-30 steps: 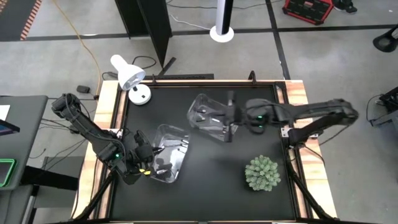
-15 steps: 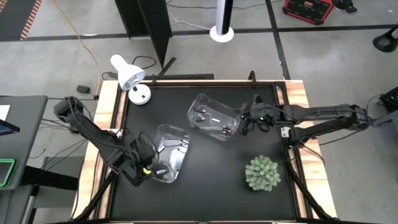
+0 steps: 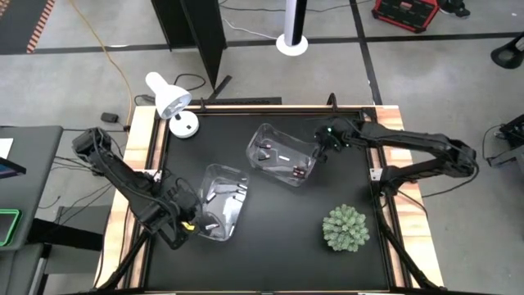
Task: Sort batteries
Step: Adjust the two transparent bins to the center of the table
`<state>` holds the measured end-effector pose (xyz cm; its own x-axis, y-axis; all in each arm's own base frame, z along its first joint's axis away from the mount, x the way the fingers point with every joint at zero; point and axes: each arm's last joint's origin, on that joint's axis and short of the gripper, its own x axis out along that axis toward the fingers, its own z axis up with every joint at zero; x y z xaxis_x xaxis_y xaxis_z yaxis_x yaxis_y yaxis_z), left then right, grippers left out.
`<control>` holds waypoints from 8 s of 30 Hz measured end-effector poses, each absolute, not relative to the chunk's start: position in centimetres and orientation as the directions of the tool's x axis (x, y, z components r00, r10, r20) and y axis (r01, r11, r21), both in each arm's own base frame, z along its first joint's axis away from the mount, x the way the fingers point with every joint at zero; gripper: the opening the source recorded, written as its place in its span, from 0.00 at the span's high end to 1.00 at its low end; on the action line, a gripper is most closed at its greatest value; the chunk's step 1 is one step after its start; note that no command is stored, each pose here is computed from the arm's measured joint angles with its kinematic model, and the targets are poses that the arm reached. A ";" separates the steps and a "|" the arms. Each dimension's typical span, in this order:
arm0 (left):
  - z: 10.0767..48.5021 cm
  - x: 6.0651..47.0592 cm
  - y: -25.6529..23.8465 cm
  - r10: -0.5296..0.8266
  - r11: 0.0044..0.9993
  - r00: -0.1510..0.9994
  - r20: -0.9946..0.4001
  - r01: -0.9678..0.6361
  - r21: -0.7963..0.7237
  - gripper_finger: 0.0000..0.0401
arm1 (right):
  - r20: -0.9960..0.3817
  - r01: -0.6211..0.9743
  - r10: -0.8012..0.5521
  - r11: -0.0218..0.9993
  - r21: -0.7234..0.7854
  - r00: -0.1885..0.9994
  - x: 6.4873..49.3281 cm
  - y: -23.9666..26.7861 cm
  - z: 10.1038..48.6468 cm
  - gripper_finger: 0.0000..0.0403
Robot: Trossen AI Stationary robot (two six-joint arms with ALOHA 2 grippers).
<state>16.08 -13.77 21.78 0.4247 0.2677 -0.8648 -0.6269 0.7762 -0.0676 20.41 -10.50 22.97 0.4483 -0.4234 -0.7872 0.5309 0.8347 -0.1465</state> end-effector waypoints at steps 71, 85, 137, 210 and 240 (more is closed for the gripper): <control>17.9 17.3 -12.7 0.253 0.760 0.589 -0.768 -0.612 -0.219 0.95 | -0.808 0.088 -0.203 0.979 -0.186 0.553 26.9 1.7 23.2 1.00; 18.0 19.0 -10.4 0.341 0.778 0.574 -0.745 -0.617 -0.120 0.95 | -0.874 0.055 -0.091 0.996 -0.074 0.477 28.0 4.8 20.3 1.00; 19.4 22.1 -9.4 0.310 0.793 0.713 -0.629 -0.559 -0.243 0.95 | -0.732 -0.060 0.249 0.960 0.274 0.634 28.6 10.6 21.8 1.00; 17.4 26.6 -16.6 -0.155 0.983 0.837 -0.525 0.184 0.003 0.95 | -0.657 -0.044 0.040 0.999 0.011 0.753 29.5 9.8 22.5 1.00; 19.8 23.1 -16.7 -0.057 0.985 0.824 -0.563 0.139 0.104 0.95 | -0.868 0.529 -0.418 0.817 -0.230 0.267 20.0 6.8 22.9 1.00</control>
